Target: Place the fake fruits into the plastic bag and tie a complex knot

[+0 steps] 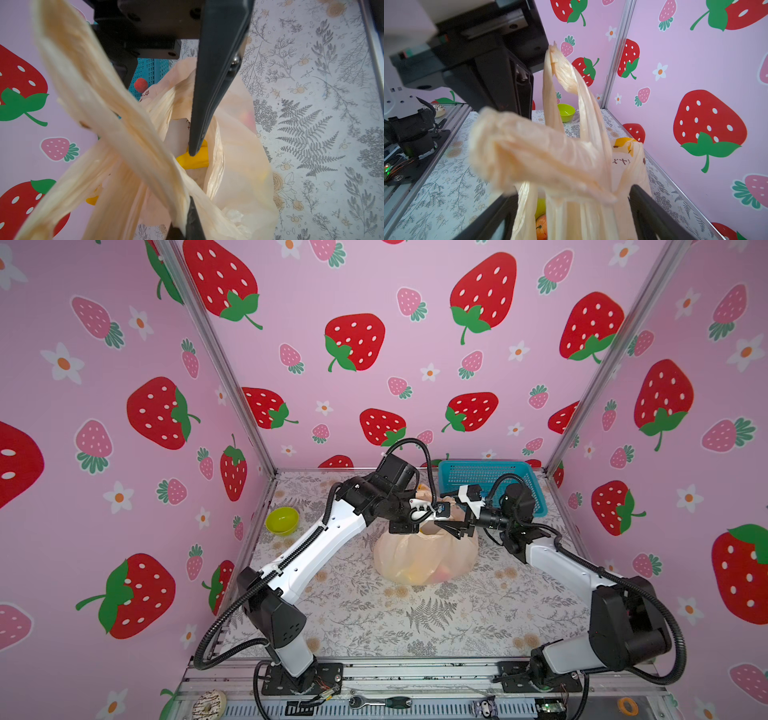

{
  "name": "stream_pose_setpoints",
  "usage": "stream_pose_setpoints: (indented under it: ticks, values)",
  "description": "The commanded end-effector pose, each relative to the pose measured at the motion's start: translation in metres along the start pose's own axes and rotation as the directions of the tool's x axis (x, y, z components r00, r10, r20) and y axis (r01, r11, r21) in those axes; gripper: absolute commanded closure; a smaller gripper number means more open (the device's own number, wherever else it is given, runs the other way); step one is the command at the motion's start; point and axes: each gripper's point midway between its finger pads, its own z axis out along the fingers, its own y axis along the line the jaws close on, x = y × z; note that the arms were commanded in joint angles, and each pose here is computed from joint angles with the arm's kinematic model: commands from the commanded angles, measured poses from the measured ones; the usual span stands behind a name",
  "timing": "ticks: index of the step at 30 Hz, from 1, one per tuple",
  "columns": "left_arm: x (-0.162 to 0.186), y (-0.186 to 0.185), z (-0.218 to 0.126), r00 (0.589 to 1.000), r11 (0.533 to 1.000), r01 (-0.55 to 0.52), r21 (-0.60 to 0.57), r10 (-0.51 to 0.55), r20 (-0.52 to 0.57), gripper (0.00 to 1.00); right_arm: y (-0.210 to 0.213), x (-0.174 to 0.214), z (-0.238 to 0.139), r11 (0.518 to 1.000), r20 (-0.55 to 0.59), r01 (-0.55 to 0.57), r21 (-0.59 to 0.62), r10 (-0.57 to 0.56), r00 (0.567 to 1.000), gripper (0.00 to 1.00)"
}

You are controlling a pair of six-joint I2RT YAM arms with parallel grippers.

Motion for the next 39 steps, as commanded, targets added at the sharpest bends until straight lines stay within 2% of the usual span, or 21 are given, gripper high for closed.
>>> stream_pose_setpoints:
  ticks: [1, 16, 22, 28, 39]
  values:
    - [0.002, -0.006, 0.003, 0.999, 0.999, -0.032, 0.031, 0.032, 0.009, 1.0, 0.005, -0.015, 0.006, 0.996, 0.048, 0.057, -0.069, -0.053, 0.997, 0.14]
    - [0.02, -0.009, 0.02, 0.999, 0.998, -0.035, 0.047, 0.037, -0.038, 1.0, 0.011, -0.009, 0.023, 0.988, 0.062, 0.036, -0.153, -0.027, 0.998, 0.15]
    - [0.024, -0.008, 0.024, 0.998, 0.998, -0.033, 0.046, 0.035, -0.046, 1.0, 0.013, -0.011, 0.026, 0.982, 0.07, 0.032, -0.184, -0.019, 0.997, 0.21]
    - [0.03, -0.009, 0.027, 0.997, 0.998, -0.037, 0.048, 0.04, -0.068, 1.0, 0.014, -0.01, 0.028, 0.98, 0.071, 0.024, -0.2, -0.01, 0.997, 0.32]
    - [0.026, -0.007, 0.023, 0.998, 0.999, -0.023, 0.032, 0.024, -0.05, 1.0, 0.01, -0.003, 0.031, 0.983, 0.055, 0.009, -0.183, 0.002, 0.998, 0.7]
